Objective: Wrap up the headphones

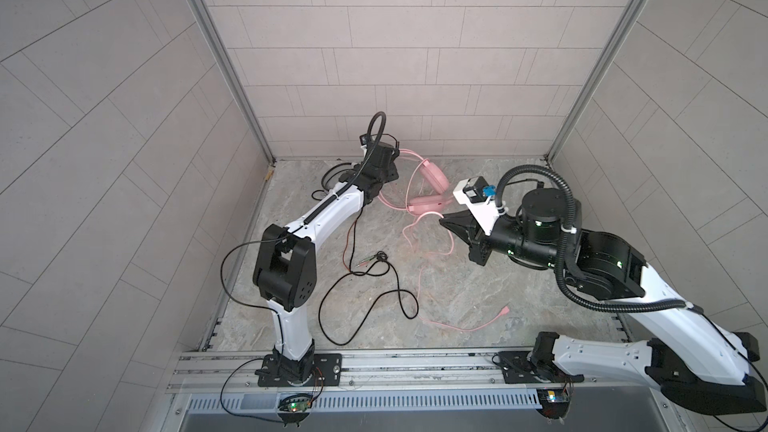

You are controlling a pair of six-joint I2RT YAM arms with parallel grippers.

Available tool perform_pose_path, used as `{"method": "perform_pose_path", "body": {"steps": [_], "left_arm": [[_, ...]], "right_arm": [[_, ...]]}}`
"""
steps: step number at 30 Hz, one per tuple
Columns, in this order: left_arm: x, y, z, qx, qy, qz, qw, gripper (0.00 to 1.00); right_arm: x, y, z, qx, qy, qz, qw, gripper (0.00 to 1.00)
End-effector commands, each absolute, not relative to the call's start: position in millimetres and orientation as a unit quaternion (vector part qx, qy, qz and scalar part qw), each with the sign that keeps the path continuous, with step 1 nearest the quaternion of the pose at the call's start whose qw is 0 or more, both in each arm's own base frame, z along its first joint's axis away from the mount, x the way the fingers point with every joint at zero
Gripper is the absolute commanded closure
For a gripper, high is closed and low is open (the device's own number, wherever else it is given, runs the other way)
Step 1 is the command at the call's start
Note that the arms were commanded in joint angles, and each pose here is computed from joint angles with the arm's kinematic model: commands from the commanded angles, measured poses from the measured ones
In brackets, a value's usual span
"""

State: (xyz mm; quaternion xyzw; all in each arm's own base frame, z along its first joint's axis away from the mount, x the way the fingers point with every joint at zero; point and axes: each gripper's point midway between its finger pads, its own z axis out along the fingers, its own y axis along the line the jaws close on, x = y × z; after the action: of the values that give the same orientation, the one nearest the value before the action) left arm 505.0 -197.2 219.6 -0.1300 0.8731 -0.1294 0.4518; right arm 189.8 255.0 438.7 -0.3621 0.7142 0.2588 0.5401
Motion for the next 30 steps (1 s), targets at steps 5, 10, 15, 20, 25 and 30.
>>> {"method": "perform_pose_path", "body": {"steps": [5,10,15,20,25,30], "left_arm": [[484.7,-219.7,232.6,-0.081,0.868,-0.136,0.471,1.00],[474.1,-230.8,225.0,-0.058,0.870,-0.138,0.469,1.00],[462.7,-243.2,212.2,-0.023,0.879,-0.156,0.451,1.00],[449.0,-245.2,202.5,-0.007,0.878,-0.175,0.446,1.00],[433.8,-249.1,191.1,0.031,0.884,-0.169,0.434,1.00],[421.6,-252.2,183.2,0.052,0.884,-0.185,0.427,1.00]], "right_arm": [[202.8,242.1,482.8,-0.346,0.689,0.215,0.600,1.00],[220.5,228.5,504.4,-0.316,0.685,0.175,0.633,1.00],[252.1,193.7,531.6,-0.240,0.683,0.136,0.676,1.00],[294.9,147.2,541.2,-0.136,0.690,0.155,0.694,1.00],[327.8,119.2,546.9,-0.088,0.697,0.166,0.692,1.00],[353.3,93.8,544.9,-0.056,0.706,0.159,0.688,1.00]]}}
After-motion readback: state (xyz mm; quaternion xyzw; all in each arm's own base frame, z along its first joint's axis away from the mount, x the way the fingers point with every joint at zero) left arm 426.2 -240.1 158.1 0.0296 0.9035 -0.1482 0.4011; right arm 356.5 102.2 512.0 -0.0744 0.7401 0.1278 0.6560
